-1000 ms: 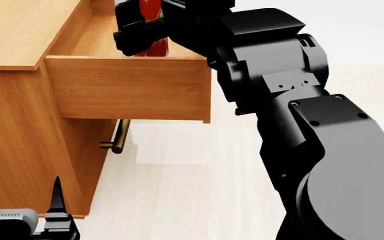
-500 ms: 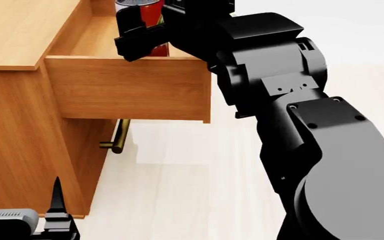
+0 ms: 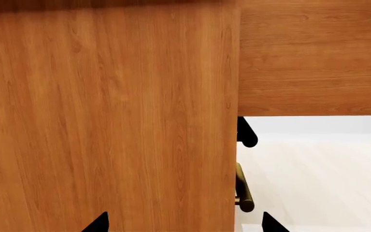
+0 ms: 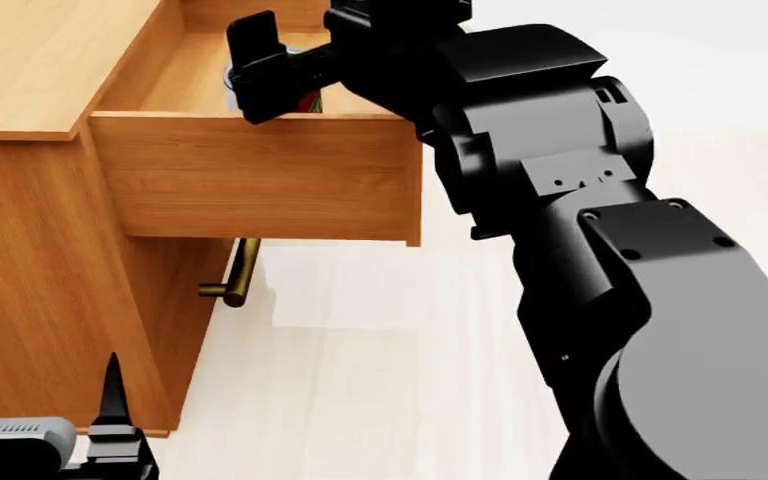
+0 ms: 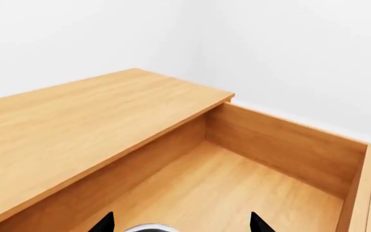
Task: Put the ketchup in the top drawer of the cabinet.
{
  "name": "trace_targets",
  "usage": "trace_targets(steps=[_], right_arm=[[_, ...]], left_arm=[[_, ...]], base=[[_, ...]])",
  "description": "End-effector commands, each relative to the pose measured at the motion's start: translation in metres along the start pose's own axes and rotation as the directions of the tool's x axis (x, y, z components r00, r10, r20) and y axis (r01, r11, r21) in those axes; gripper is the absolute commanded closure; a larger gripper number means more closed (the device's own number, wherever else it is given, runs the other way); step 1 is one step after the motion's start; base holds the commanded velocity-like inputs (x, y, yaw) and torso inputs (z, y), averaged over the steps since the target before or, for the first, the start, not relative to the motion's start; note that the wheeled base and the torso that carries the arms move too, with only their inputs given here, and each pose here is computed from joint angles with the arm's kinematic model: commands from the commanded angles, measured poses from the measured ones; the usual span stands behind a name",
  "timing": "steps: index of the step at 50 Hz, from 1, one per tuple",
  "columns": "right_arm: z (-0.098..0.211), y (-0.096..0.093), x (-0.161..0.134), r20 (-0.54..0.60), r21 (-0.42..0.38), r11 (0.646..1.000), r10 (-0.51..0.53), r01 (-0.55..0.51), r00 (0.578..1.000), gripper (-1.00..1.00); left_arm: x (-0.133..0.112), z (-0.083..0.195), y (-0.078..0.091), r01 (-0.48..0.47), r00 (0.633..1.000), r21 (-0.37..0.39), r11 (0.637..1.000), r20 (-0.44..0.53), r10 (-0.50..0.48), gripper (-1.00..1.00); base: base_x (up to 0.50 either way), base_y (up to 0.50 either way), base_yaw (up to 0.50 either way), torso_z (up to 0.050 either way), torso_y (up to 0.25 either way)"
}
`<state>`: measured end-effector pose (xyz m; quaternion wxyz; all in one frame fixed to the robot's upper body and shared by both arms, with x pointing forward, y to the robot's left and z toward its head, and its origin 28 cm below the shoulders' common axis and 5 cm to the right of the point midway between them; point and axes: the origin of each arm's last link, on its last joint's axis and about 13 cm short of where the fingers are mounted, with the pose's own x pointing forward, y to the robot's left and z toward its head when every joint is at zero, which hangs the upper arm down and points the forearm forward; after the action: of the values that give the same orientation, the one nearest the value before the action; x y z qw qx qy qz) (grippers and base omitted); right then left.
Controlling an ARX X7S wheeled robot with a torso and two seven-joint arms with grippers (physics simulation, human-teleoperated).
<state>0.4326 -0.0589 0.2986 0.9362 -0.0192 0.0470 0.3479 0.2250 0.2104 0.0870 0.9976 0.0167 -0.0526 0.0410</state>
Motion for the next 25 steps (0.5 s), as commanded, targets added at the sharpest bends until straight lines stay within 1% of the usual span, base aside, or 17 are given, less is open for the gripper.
trace_targets(steps=[1, 3, 5, 6, 7, 8, 12, 13, 16, 17, 21, 25], right_arm=[[-0.005, -0.001, 0.001, 0.013, -0.005, 1.0, -0.006, 0.006, 1.0, -1.0], [-0.003, -0.001, 0.001, 0.03, -0.004, 1.0, -0.017, 0.017, 0.999, -1.0], [0.009, 0.0, 0.0, 0.07, -0.004, 1.0, -0.031, 0.031, 0.997, -1.0], [0.01, 0.0, 0.0, 0.072, -0.001, 0.999, -0.033, 0.033, 0.997, -1.0], [0.015, 0.0, 0.0, 0.115, 0.006, 0.999, -0.047, 0.046, 0.992, -1.0], [0.016, 0.0, 0.0, 0.126, 0.007, 0.999, -0.043, 0.043, 0.991, -1.0], [0.025, -0.001, -0.001, 0.212, 0.009, 0.999, -0.051, 0.051, 0.976, -1.0], [0.023, -0.002, 0.0, 0.243, 0.007, 0.998, -0.063, 0.063, 0.968, -1.0], [0.033, -0.002, -0.002, 0.28, 0.007, 0.998, -0.059, 0.059, 0.958, -1.0], [0.036, -0.002, -0.002, 0.311, 0.023, 0.998, -0.059, 0.055, 0.949, -1.0], [0.04, -0.003, -0.003, 0.357, 0.019, 0.998, -0.064, 0.061, 0.932, -1.0], [0.044, -0.003, -0.004, 0.367, 0.021, 0.998, -0.07, 0.067, 0.928, -1.0]], left_arm=[[0.0, 0.0, 0.0, 0.001, 1.0, 0.0, 1.0, 0.0, -0.001, -1.0], [0.0, 0.0, 0.0, 0.0, 1.0, 0.0, 1.0, -0.001, 0.0, -1.0], [0.0, 0.0, 0.0, 0.002, 1.0, 0.0, 1.0, -0.001, -0.002, -1.0], [0.0, 0.0, 0.0, 0.001, 1.0, 0.0, 1.0, -0.001, -0.001, -1.0], [0.0, 0.0, 0.0, 0.001, 1.0, 0.001, 1.0, 0.0, -0.001, -1.0], [0.0, 0.0, 0.0, 0.001, 1.0, 0.001, 1.0, 0.0, -0.001, -1.0], [0.0, 0.001, -0.001, 0.003, 1.0, 0.0, 1.0, 0.003, -0.003, -1.0], [0.0, 0.002, -0.001, 0.003, 1.0, 0.001, 1.0, 0.003, -0.003, -1.0], [0.0, 0.002, -0.001, 0.003, 1.0, 0.0, 1.0, 0.004, -0.003, -1.0], [0.0, 0.002, -0.001, 0.003, 1.0, 0.0, 1.0, 0.004, -0.003, -1.0], [0.0, 0.002, -0.001, 0.004, 1.0, 0.001, 1.0, 0.005, -0.004, -1.0], [0.001, 0.002, -0.001, 0.006, 1.0, 0.0, 1.0, 0.005, -0.006, -1.0]], base=[[0.0, 0.0, 0.0, 0.0, 0.0], [0.0, 0.0, 0.0, 0.0, 0.0], [0.0, 0.0, 0.0, 0.0, 0.0], [0.0, 0.0, 0.0, 0.0, 0.0], [0.0, 0.0, 0.0, 0.0, 0.0], [0.0, 0.0, 0.0, 0.0, 0.0], [0.0, 0.0, 0.0, 0.0, 0.0], [0.0, 0.0, 0.0, 0.0, 0.0], [0.0, 0.0, 0.0, 0.0, 0.0], [0.0, 0.0, 0.0, 0.0, 0.0], [0.0, 0.0, 0.0, 0.0, 0.0], [0.0, 0.0, 0.0, 0.0, 0.0]])
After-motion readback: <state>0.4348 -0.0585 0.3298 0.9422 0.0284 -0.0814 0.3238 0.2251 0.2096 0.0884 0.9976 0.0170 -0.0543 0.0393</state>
